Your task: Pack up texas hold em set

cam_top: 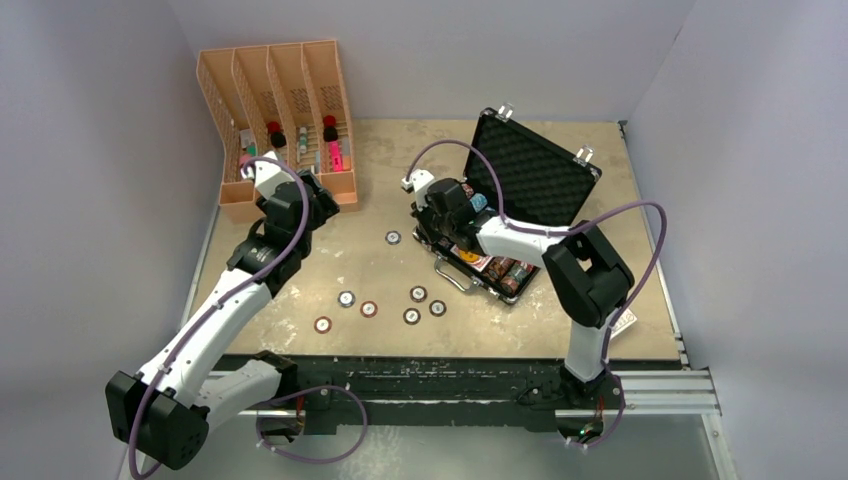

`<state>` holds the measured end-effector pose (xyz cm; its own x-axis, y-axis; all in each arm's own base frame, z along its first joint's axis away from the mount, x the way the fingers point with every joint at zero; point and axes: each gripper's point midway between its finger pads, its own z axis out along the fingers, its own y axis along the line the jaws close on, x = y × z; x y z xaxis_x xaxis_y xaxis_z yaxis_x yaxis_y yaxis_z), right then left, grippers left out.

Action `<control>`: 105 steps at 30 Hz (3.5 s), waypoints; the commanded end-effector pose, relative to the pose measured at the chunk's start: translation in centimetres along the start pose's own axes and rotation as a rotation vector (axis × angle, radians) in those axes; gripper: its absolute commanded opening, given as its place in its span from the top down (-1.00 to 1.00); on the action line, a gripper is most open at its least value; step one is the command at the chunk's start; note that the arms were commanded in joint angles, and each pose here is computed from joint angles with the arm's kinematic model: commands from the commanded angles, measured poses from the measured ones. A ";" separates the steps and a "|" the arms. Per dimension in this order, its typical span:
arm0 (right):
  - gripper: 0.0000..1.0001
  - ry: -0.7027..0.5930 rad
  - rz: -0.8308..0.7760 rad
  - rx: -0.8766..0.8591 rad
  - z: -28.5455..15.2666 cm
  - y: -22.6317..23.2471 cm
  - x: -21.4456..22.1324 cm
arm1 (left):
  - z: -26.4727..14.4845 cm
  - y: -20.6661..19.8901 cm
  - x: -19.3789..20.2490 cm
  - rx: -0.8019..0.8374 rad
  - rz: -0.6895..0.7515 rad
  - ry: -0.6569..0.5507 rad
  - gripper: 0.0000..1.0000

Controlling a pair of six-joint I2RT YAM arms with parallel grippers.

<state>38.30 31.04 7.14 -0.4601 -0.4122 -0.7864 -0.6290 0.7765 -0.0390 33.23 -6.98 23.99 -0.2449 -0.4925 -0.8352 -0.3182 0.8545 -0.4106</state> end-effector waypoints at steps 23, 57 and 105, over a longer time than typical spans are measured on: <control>0.33 -0.072 -0.013 -0.045 -3.1 0.1 -4.1 | 0.3 -0.2 -0.5 -0.007 -0.014 -0.023 -0.28; -0.29 0.233 0.038 -0.031 4.7 6.6 -2.6 | -2.0 0.9 -2.6 -0.019 -0.061 -0.077 -0.29; -0.08 0.591 -0.022 -0.047 -0.6 7.7 6.8 | -2.4 0.7 -2.3 0.012 -0.047 -0.063 -0.29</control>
<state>31.07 35.12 2.03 -0.6808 -0.6266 -0.3793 -0.6787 0.7344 0.0052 31.25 -5.98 24.90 -0.2122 -0.5255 -0.8239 -0.3291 0.8323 -0.4461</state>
